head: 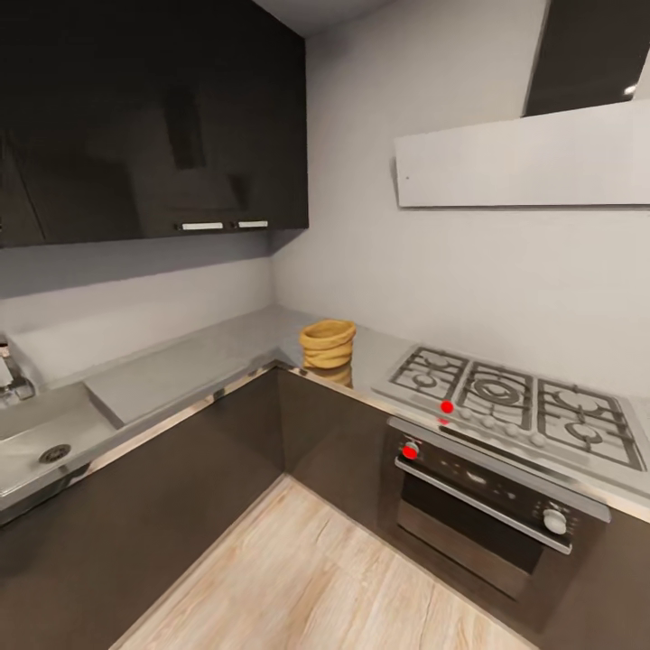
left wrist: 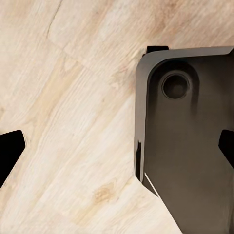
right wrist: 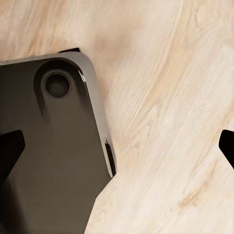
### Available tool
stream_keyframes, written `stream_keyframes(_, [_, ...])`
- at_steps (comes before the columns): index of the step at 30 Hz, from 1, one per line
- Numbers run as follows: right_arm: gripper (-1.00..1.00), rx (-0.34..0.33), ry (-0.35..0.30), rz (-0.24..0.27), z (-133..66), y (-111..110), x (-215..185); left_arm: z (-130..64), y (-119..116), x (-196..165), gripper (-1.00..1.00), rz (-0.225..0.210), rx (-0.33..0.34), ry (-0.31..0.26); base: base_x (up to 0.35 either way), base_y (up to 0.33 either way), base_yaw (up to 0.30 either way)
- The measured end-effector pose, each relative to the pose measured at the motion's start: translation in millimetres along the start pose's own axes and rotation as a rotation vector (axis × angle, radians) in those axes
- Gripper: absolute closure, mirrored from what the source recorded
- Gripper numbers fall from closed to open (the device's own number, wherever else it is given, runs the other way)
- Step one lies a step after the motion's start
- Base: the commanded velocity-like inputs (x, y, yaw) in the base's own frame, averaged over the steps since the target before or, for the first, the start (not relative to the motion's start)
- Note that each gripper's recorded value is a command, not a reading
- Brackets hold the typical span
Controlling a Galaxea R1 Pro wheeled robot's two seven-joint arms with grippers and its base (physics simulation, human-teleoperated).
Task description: In the kitchen, take the popcorn bag from the countertop, put it into the microwave, and heat it until the popcorn is cooked so the cooked popcorn ends up inside the bag.
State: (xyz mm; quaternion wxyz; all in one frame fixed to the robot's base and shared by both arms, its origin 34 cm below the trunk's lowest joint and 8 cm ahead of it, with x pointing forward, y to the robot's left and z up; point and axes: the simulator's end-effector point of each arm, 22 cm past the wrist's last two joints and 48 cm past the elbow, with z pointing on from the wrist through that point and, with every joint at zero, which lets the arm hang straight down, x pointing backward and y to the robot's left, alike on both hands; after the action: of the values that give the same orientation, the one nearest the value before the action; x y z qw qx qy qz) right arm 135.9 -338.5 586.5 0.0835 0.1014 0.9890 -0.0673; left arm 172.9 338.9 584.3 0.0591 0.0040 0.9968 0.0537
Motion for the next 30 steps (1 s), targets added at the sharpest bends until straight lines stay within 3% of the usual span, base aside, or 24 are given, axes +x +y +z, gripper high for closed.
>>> stream_keyframes(8, [-1.0,0.0,0.0,0.0,0.0,0.2,-0.1,0.0,-2.4,0.2,-1.0,0.001,0.003,0.0,0.058,0.074,-0.249])
stream_keyframes(16, [-1.0,-0.001,0.0,0.0,-0.1,1.0,0.2,0.0,-2.5,0.0,-1.0,0.001,0.003,-0.001,0.168,0.24,-0.273])
stream_keyframes(30, [-1.0,-0.002,0.0,0.0,-0.1,1.4,0.2,0.0,-2.5,-0.4,-1.0,0.001,0.003,-0.002,0.218,0.237,-0.023])
